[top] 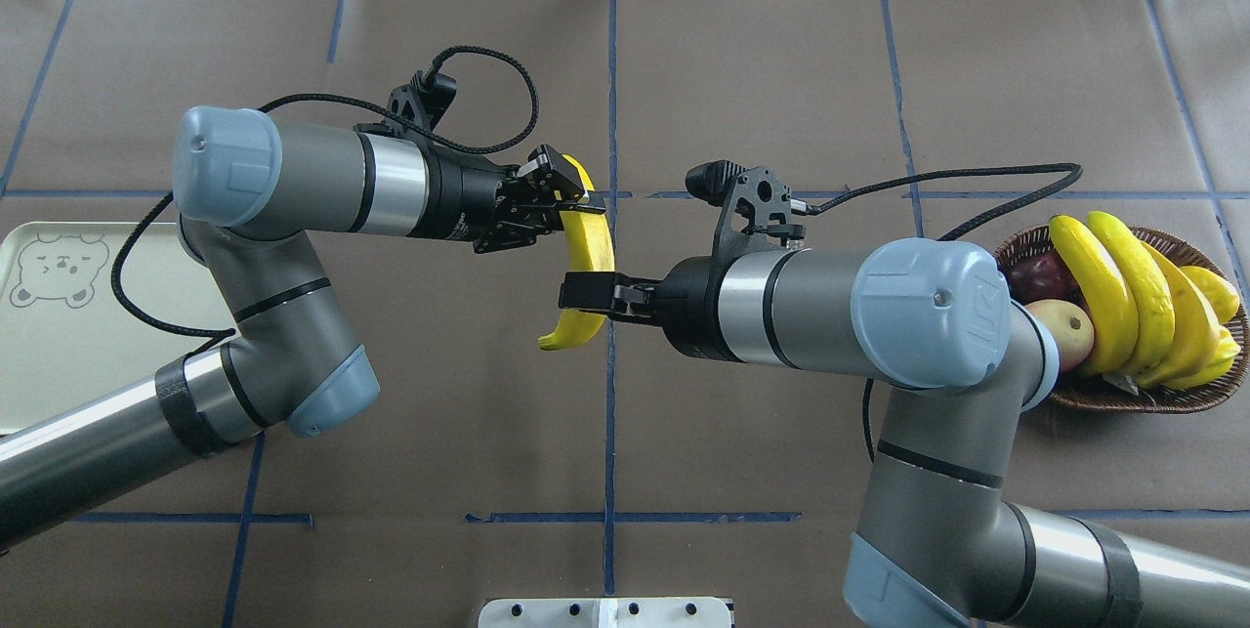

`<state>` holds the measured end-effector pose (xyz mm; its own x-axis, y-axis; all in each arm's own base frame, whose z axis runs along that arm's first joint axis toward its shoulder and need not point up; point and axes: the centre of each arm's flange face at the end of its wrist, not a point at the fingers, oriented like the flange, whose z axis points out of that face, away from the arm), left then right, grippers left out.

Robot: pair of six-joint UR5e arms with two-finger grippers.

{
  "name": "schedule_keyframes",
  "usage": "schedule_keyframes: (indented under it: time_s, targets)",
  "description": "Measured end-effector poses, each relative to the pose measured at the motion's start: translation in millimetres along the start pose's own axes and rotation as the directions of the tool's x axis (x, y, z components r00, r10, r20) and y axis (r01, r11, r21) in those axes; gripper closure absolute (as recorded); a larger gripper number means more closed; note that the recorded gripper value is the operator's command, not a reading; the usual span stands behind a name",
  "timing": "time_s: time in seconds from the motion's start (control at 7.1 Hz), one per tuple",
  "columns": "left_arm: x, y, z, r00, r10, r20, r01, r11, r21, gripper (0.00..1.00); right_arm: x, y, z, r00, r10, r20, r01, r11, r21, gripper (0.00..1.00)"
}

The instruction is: Transfer all bananas from basket to plate

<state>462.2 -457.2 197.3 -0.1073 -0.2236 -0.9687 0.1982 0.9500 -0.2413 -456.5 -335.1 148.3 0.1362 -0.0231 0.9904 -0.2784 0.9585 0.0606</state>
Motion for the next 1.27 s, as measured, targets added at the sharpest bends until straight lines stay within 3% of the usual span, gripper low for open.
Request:
schedule_keyframes:
  time_s: [0.28,0.56,0.99,1.27]
  targets:
    - [-14.9,-29.9,-9.9,0.973,0.044,0.227,-0.058,0.997,0.054,1.0,-0.3,-1.0,-21.5,1.0,-0.001,0.009,0.001,1.0,0.003,0.0]
    - [-100.4,-63.2,-67.2,0.897,0.089,0.434,-0.134,0.988,0.076,1.0,15.6,-7.9,-38.5,1.0,0.004,-0.009,-0.004,1.0,0.019,0.0]
    - [-251.1,-113.9,-192.8,0.772,0.065,0.632,-0.179,0.977,0.118,1.0,75.3,-50.8,-62.1,0.993,0.041,-0.11,-0.034,0.997,0.065,0.0]
    - [-310.4,-137.0,-245.5,0.701,0.09,0.707,-0.225,0.969,0.1,1.0,119.4,-93.4,-97.7,0.982,0.089,-0.167,-0.082,0.996,0.045,0.0]
